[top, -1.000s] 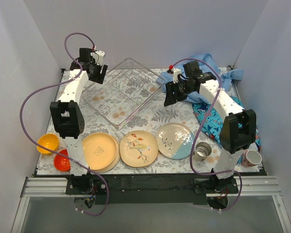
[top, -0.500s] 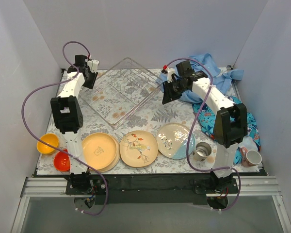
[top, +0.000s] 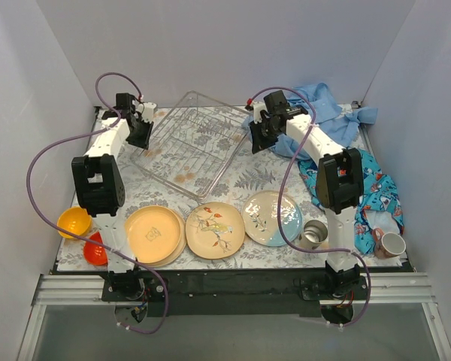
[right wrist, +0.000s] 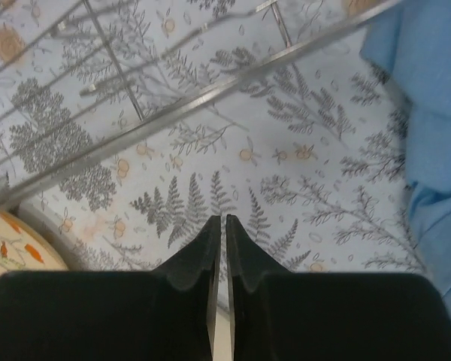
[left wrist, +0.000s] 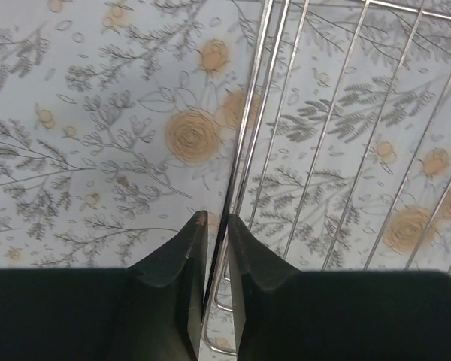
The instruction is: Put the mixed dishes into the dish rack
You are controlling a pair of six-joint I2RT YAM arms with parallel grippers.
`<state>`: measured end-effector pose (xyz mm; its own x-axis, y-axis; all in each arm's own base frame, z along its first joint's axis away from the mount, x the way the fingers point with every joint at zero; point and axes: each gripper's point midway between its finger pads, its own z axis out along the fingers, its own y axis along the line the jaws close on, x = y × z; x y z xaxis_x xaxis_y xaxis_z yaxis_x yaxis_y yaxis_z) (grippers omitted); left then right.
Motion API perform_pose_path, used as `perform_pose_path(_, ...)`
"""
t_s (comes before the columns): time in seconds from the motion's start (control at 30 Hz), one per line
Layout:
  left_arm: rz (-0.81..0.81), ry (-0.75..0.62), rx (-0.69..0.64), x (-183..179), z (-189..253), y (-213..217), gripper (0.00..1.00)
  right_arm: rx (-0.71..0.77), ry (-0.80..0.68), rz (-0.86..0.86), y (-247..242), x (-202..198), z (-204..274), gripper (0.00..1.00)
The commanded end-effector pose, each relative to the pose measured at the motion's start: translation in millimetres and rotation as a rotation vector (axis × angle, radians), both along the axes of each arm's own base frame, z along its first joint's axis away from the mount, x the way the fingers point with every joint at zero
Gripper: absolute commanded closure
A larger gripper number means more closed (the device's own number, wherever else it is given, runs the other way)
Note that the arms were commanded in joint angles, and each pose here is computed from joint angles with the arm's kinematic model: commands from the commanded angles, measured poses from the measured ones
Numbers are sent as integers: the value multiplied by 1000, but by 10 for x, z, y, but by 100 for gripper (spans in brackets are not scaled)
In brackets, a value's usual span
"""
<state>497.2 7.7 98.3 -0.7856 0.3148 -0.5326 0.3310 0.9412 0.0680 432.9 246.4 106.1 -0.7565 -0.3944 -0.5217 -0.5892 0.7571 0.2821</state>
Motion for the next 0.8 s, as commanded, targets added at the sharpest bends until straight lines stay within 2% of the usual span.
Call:
perform_pose_path(0.0, -61, 24, -98, -322, 332, -513, 84, 7, -141, 6, 122, 383, 228, 86)
perform_pose_path(0.03, -55, 38, -111, -360, 336, -570, 80, 8, -160, 9, 157, 453, 240, 86)
perform_pose_path(0.3, -119, 150, -167, -707, 265, -986, 70, -49, -235, -6, 184, 755, 134, 86)
perform_pose_path(0.53, -143, 222, -220, -975, 242, -1195, 66, -88, -287, -21, 145, 920, 121, 85)
perform_pose_path(0.6, -136, 214, -212, -989, 280, -1181, 65, -86, -281, -19, 147, 905, 107, 85)
perform_pose_path(0.63, -125, 212, -205, -994, 297, -1168, 61, -83, -286, -19, 145, 899, 147, 85)
perform_pose_path(0.73, -108, 174, -163, -947, 392, -1083, 57, -93, -293, -26, 102, 860, 217, 85)
perform_pose_path(0.77, -106, 158, -157, -925, 447, -1073, 51, -103, -293, -24, 76, 834, 218, 85)
